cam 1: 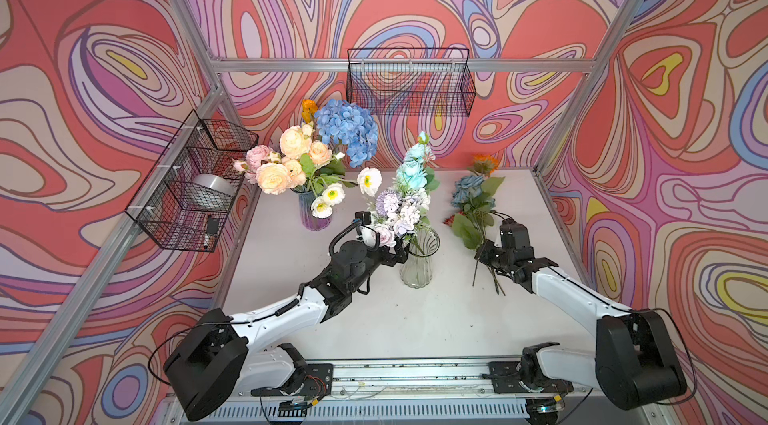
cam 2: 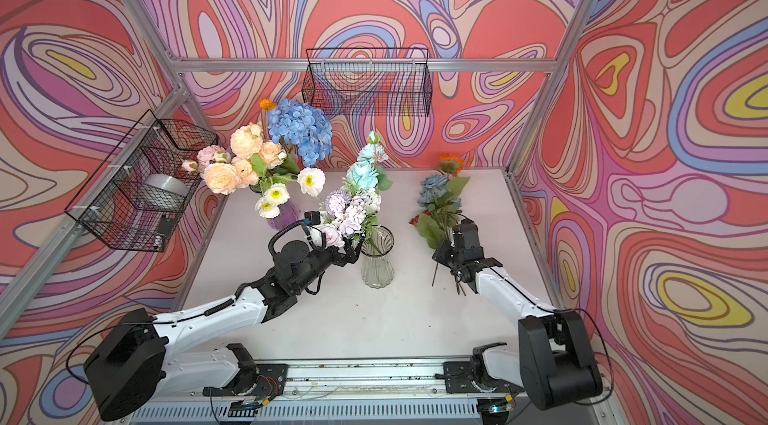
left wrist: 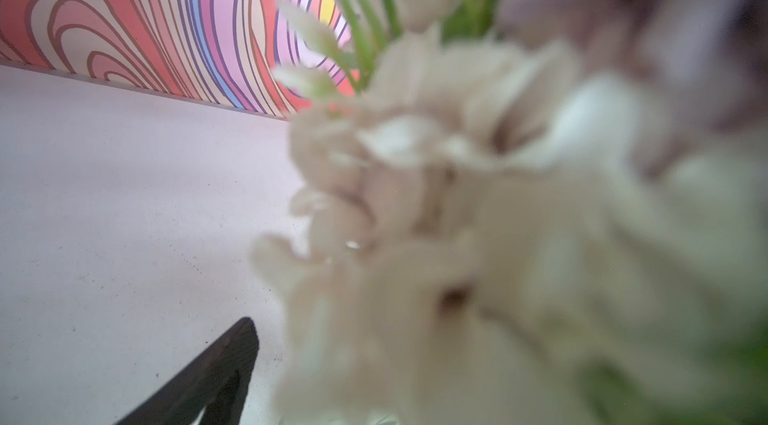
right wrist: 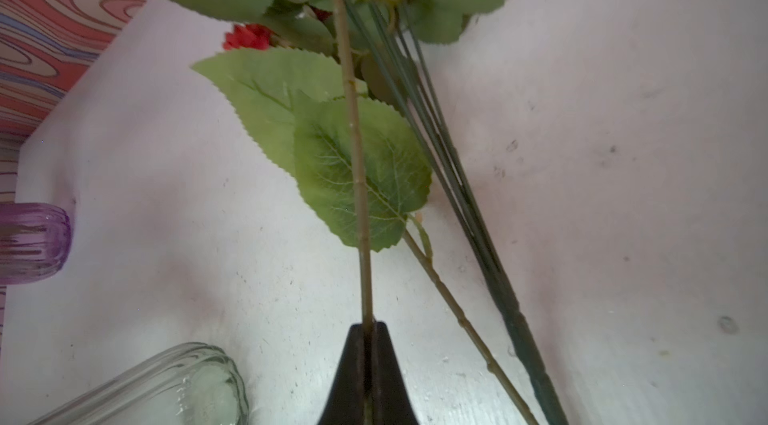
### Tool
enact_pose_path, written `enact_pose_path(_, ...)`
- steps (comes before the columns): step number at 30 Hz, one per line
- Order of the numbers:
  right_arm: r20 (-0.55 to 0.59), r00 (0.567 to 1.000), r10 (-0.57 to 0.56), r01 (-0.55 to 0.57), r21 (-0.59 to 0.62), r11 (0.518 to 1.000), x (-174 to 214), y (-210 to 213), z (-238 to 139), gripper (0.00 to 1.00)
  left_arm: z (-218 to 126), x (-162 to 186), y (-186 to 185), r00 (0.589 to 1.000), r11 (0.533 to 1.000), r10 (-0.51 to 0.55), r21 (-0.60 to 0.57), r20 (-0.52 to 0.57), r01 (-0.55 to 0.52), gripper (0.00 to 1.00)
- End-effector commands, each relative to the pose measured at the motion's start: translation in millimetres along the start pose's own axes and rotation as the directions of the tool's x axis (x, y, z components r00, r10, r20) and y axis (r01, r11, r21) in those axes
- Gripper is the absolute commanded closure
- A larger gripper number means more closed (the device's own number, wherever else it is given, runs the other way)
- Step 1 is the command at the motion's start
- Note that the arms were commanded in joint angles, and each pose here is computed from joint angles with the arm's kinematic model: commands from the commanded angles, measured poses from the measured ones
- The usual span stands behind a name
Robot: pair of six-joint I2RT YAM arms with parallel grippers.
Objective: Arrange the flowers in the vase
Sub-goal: 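Pull the orange gerbera stem out of the pile with the right gripper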
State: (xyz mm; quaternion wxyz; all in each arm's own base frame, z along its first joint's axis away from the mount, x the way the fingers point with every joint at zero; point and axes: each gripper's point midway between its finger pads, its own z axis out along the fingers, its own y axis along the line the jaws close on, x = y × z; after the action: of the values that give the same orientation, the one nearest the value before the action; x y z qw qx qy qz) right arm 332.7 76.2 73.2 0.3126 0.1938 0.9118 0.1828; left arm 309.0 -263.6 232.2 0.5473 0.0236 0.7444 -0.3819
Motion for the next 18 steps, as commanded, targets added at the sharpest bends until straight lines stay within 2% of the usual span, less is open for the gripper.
enact_pose_path(1,-0.04,0.999,0.015,-0.015,0.001,1.0,15.9,-3.7,12.6,1.0,-0.9,-10.9,-2.8,0.999,1.0,-0.024,0.012,0.04,0.023,0.0)
enact_pose_path(4,-0.047,0.999,0.005,-0.005,-0.001,1.0,17.7,-4.0,15.7,0.98,-1.1,-11.1,-2.5,0.999,1.0,-0.023,0.01,0.043,0.023,0.0)
enact_pose_path(8,-0.024,0.998,-0.062,0.062,-0.029,0.998,3.8,8.9,8.7,0.69,-1.8,-11.6,-2.4,0.999,1.0,-0.019,0.009,0.044,0.018,0.0)
enact_pose_path(10,0.008,0.995,-0.103,0.103,-0.017,0.995,-9.0,13.7,1.4,0.63,-2.3,-11.7,-2.5,0.999,1.0,-0.018,0.009,0.043,0.018,0.0)
enact_pose_path(15,0.088,0.978,-0.19,0.179,0.123,0.976,-37.9,2.0,-10.8,0.58,-4.8,-13.5,-0.3,0.998,1.0,-0.019,0.001,0.052,0.019,0.0)
enact_pose_path(18,0.096,0.973,-0.211,0.197,0.143,0.97,-46.4,3.2,-6.9,0.59,-5.7,-13.4,-0.3,0.998,1.0,-0.02,0.001,0.052,0.02,0.0)
